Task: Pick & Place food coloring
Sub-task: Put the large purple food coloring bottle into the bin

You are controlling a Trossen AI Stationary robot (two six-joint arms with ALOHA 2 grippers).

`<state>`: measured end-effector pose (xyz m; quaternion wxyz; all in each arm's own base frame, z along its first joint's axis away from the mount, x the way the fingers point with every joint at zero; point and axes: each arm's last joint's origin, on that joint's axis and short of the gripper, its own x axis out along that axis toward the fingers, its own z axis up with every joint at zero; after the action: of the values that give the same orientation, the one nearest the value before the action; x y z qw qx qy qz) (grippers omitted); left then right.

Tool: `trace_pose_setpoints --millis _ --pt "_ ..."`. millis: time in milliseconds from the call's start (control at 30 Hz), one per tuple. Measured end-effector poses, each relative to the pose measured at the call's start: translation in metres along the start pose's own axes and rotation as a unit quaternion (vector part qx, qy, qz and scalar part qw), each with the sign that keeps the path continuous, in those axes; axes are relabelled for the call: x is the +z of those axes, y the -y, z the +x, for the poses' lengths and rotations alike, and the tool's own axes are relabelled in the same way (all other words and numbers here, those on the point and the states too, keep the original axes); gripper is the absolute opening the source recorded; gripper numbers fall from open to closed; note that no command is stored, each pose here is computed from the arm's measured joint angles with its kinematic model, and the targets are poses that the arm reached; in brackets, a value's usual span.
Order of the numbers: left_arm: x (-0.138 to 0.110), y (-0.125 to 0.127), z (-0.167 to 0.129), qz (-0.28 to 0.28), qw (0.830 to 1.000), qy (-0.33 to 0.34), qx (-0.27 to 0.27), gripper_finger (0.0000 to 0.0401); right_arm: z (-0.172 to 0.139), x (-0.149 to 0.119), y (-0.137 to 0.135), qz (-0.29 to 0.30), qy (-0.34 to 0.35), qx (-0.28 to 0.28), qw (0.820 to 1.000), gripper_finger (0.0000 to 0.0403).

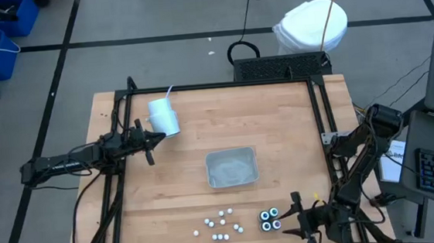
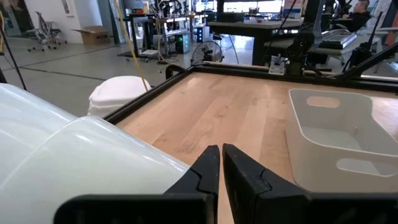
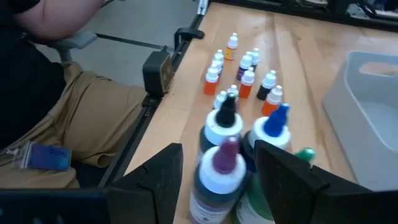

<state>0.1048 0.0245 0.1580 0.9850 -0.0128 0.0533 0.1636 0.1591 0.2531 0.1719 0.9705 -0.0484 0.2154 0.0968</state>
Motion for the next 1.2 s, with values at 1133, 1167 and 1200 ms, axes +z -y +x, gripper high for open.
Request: trace_pose_setpoints --millis 1133,1167,1200 --pt "0.000 0.000 0.000 0.000 1.000 0.000 0.000 0.0026 0.014 -0.009 -0.008 -0.040 0.016 -0.010 0.999 0.0189" --pt "0.000 0.000 0.000 0.000 1.000 0.000 0.000 0.0026 0.013 -0.010 -0.008 -0.047 0.020 -0.017 0.999 0.0189" --pt "0.000 0.000 0.000 0.000 1.000 0.000 0.000 0.0026 0.011 -0.010 -0.009 -0.054 0.024 -0.023 0.998 0.0189"
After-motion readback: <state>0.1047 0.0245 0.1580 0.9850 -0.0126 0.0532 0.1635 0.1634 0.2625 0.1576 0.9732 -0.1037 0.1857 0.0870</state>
